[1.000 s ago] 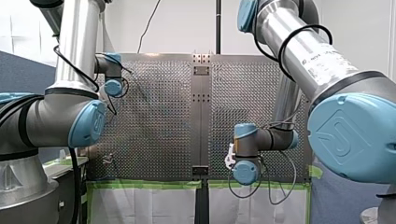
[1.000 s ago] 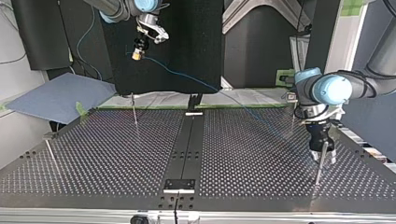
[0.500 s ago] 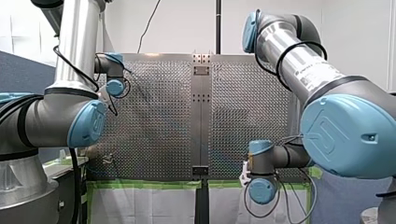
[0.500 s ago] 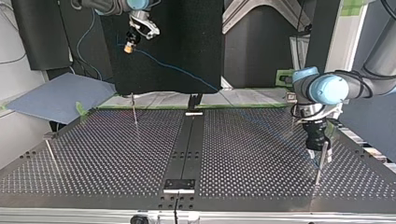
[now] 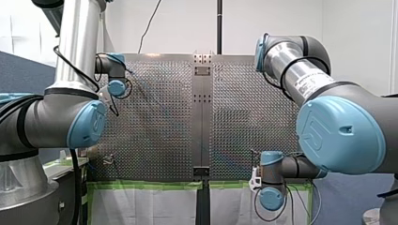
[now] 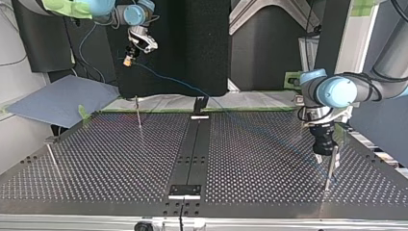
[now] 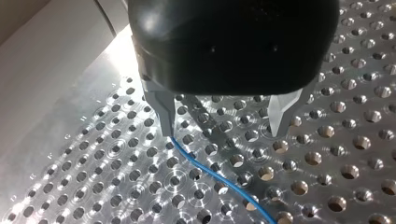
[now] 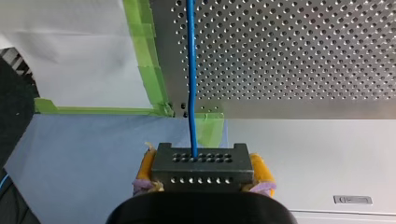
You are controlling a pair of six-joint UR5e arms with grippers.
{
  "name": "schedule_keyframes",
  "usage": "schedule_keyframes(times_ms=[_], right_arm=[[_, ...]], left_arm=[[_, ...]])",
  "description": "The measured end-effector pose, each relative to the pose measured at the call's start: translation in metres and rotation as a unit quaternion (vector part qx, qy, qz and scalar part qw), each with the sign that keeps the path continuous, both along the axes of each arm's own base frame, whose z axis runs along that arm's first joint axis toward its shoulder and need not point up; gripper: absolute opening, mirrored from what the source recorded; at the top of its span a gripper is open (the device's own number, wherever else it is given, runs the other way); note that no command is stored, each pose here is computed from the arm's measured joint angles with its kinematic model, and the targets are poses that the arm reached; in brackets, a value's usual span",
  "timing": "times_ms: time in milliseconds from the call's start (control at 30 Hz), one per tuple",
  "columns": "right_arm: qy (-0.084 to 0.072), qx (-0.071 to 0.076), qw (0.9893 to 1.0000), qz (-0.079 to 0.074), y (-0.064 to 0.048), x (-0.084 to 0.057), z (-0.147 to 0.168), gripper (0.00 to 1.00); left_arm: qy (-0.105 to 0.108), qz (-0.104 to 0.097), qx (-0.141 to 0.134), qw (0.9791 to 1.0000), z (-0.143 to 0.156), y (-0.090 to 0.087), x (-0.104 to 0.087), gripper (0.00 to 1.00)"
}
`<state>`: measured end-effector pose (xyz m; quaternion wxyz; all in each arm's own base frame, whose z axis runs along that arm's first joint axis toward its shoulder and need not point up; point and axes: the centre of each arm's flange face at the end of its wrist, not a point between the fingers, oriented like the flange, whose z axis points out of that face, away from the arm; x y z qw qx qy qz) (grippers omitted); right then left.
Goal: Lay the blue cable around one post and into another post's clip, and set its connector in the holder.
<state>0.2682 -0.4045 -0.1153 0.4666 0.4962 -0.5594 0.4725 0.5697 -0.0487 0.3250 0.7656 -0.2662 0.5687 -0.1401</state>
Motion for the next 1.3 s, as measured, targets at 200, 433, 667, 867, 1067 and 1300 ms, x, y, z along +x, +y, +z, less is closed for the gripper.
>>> schedule_keyframes(times_ms=[200,433,667,867,1067,1300], right_arm=[[-0.011,-0.013,0.9999,0.0,-0.025,-0.013,-0.002,0.0],[-0.017,-0.014,0.9998,-0.001,-0.036,-0.036,-0.017,0.0],[-0.029,-0.026,0.9993,-0.002,-0.056,-0.056,-0.017,0.0],[-0.031,-0.035,0.9989,-0.001,-0.079,-0.073,-0.014,0.0],[-0.03,-0.052,0.9982,-0.001,-0.11,-0.09,-0.008,0.0],[-0.035,-0.072,0.9968,0.0,-0.131,-0.113,-0.003,0.0]], left_arm=[[0.001,0.0,0.004,1.0,0.0,-0.001,0.0,1.0],[0.001,-0.002,0.005,1.0,0.0,-0.003,0.0,1.0],[0.001,-0.004,0.005,1.0,0.0,-0.005,0.0,1.0],[0.001,-0.004,0.005,1.0,0.0,-0.005,-0.001,1.0],[0.002,-0.002,0.007,1.0,0.0,-0.005,-0.001,1.0],[0.003,0.002,0.01,0.9999,0.0,-0.005,-0.001,1.0]])
